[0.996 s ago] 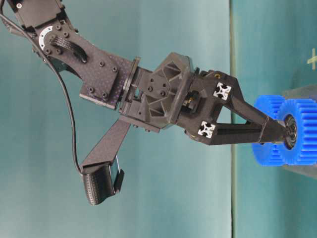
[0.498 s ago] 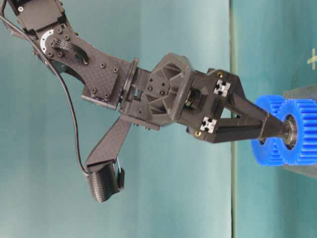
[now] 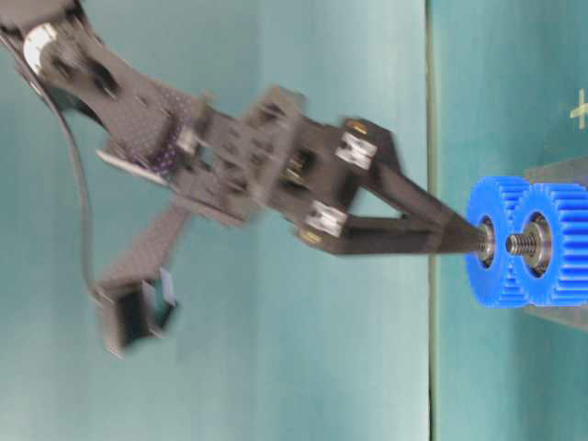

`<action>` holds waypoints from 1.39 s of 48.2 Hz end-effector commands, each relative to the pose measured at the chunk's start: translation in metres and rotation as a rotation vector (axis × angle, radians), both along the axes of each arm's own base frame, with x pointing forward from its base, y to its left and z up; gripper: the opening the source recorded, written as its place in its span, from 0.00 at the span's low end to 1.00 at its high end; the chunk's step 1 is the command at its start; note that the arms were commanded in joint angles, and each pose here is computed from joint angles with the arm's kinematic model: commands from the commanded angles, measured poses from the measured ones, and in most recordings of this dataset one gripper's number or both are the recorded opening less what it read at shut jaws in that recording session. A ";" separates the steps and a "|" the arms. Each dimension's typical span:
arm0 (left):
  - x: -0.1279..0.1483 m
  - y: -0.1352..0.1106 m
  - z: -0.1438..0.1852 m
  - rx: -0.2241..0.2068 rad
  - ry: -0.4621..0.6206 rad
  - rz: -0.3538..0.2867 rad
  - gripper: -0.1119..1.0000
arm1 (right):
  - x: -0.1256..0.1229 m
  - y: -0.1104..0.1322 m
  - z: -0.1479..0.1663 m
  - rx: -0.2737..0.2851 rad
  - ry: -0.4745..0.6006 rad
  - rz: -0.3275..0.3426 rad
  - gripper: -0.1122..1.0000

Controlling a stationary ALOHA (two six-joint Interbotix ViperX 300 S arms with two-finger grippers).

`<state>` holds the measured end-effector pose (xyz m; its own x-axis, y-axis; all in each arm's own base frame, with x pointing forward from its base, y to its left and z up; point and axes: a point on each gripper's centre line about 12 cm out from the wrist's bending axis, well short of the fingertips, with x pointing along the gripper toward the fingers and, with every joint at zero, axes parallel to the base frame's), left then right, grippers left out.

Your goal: Insert the washer onto the shaft.

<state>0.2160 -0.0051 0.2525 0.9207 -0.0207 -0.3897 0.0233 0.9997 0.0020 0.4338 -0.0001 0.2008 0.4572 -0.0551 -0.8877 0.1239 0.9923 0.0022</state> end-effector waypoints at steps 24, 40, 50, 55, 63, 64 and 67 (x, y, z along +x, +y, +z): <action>0.001 0.000 0.005 -0.017 -0.020 0.006 0.10 | -0.040 0.001 0.030 0.000 -0.105 0.013 0.75; -0.003 0.000 0.003 -0.069 -0.052 0.026 0.10 | -0.048 0.003 0.027 0.000 -0.099 0.020 0.75; -0.005 0.000 0.004 -0.069 -0.061 0.026 0.10 | -0.048 0.005 0.026 0.005 -0.108 0.023 0.75; -0.005 0.000 0.004 -0.069 -0.061 0.026 0.10 | -0.048 0.005 0.025 0.004 -0.107 0.024 0.75; -0.006 0.000 0.003 -0.069 -0.057 0.026 0.10 | -0.048 0.005 0.025 0.004 -0.107 0.024 0.75; -0.006 0.000 0.003 -0.070 -0.057 0.026 0.10 | -0.048 0.005 0.025 0.004 -0.107 0.024 0.75; -0.006 0.000 0.002 -0.069 -0.055 0.026 0.10 | -0.048 0.005 0.024 0.004 -0.105 0.024 0.75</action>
